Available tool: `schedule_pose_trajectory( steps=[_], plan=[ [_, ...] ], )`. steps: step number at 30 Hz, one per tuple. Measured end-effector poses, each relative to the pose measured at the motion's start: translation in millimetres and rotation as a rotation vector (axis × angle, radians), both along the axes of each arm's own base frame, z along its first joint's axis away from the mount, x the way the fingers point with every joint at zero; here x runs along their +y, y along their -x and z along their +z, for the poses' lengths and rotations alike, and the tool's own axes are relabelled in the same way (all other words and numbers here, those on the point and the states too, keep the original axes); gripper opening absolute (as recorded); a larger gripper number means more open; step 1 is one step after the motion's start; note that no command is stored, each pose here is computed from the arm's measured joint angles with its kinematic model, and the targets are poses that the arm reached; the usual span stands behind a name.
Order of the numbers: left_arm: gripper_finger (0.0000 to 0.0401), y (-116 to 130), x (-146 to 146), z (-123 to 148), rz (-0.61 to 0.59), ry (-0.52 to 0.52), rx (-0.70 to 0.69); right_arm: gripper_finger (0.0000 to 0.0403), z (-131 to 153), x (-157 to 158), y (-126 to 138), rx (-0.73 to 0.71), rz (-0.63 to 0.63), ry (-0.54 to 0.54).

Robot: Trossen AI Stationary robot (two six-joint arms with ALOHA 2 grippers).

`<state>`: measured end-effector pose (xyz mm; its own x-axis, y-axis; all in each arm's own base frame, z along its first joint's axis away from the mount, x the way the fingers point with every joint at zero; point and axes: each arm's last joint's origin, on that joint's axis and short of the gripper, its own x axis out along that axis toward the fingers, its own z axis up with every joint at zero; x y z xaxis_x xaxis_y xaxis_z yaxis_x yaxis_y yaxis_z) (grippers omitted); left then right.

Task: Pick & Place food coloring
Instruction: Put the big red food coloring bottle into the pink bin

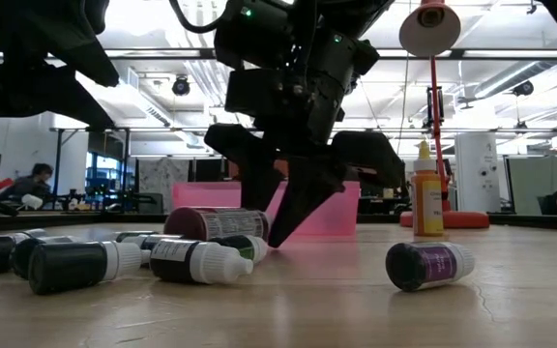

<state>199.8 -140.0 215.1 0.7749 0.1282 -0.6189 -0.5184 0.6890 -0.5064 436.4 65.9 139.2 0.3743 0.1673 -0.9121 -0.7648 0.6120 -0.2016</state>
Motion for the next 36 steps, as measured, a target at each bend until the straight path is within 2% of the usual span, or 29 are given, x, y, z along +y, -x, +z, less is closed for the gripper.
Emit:
schedule_pose_trajectory(
  steps=[8,14,19,23,27,30,36],
  plan=[
    [0.0202,0.0,0.0,0.0,0.000,0.000,0.000,0.0119,3.8,-0.7,2.0,0.027,-0.074,0.014],
    [0.0202,-0.2,-0.2,0.2,0.000,0.003,-0.002,0.0114,40.2,-4.3,0.6,0.108,-0.270,0.062],
    [0.0202,-0.2,-0.2,0.2,-0.004,-0.002,-0.002,0.0121,79.1,-9.7,2.4,0.208,-0.535,-0.006],
    [0.0202,-0.2,-0.2,0.2,-0.025,-0.028,0.003,0.0118,93.7,-18.0,17.8,0.390,-0.793,-0.031],
    [0.0202,-0.2,0.1,0.2,-0.039,-0.056,0.004,0.0116,92.8,-19.3,36.5,0.631,-1.054,-0.063],
    [0.0202,-0.4,0.6,0.4,-0.036,-0.082,-0.003,0.0120,87.5,-16.4,49.1,0.770,-1.166,-0.029],
    [0.0202,-0.4,1.1,0.6,-0.054,-0.132,-0.004,0.0121,66.3,-5.1,61.0,1.033,-1.313,-0.163]
  ],
)
